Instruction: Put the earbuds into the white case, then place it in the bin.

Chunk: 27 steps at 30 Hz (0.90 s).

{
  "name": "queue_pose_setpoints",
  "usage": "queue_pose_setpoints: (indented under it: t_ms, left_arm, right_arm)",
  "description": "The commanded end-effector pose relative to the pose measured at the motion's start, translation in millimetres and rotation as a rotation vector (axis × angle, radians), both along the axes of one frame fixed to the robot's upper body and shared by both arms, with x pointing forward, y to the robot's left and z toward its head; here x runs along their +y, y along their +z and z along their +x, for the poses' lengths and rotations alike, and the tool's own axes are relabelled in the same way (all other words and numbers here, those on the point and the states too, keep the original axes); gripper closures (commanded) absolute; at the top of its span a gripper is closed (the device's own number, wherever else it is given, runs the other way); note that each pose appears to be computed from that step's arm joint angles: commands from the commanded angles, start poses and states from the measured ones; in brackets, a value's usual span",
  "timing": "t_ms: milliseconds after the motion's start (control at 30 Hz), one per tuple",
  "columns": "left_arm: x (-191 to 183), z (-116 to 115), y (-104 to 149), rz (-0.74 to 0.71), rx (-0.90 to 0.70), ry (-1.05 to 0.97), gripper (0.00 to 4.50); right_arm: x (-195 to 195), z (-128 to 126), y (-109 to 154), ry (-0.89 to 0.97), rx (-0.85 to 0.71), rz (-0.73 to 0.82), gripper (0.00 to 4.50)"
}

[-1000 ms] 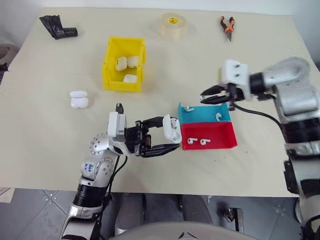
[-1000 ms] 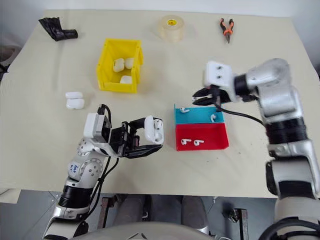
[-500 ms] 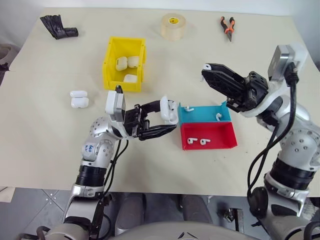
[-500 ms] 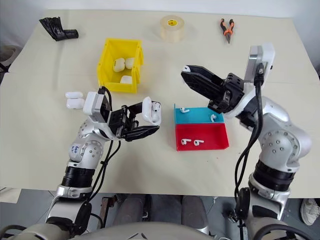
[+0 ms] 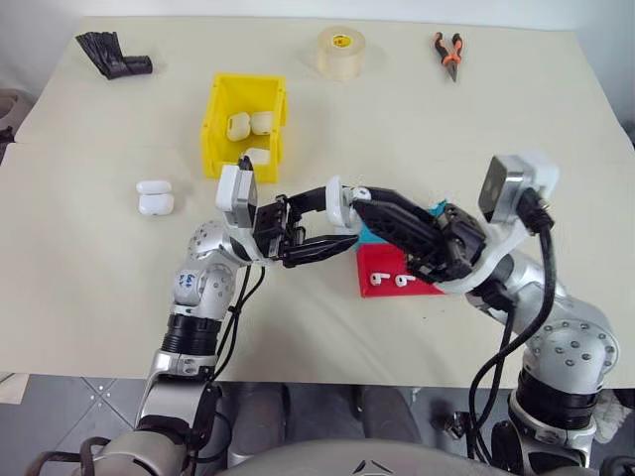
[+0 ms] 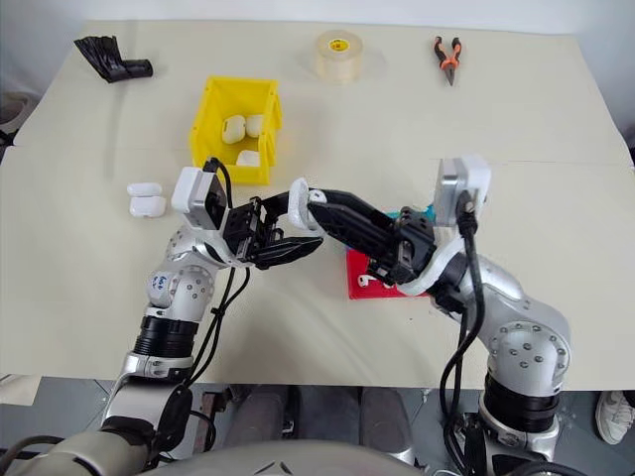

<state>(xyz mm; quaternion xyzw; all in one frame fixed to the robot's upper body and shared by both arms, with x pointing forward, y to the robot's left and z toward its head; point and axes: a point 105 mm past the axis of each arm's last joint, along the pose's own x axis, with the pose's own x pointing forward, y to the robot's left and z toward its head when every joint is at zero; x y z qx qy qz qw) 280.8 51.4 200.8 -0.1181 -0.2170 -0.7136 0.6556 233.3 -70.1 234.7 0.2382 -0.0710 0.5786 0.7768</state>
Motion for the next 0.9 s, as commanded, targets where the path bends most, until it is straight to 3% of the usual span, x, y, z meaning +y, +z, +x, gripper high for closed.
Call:
queue_pose_setpoints:
  t_ms: [33, 467, 700, 900]
  left_arm:
    - [-1.1, -3.8, 10.0, -0.024, -0.033, -0.015, 1.7]
    - [-1.2, -11.3, 8.2, 0.003, -0.064, -0.054, 1.7]
    - [-3.7, -14.0, 5.8, 0.01, -0.094, -0.067, 1.7]
    - [-5.0, -16.7, 0.9, 0.022, -0.097, -0.08, 1.7]
  right_arm:
    - [3.2, -7.6, 2.2, 0.013, -0.055, -0.014, 3.96]
    - [0.7, -7.7, -34.9, 0.012, -0.097, -0.205, 3.96]
    - [-9.1, -2.2, -40.0, -0.042, -0.087, -0.25, 3.96]
    - [-17.7, -4.1, -28.4, -0.026, -0.13, -0.276, 2.21]
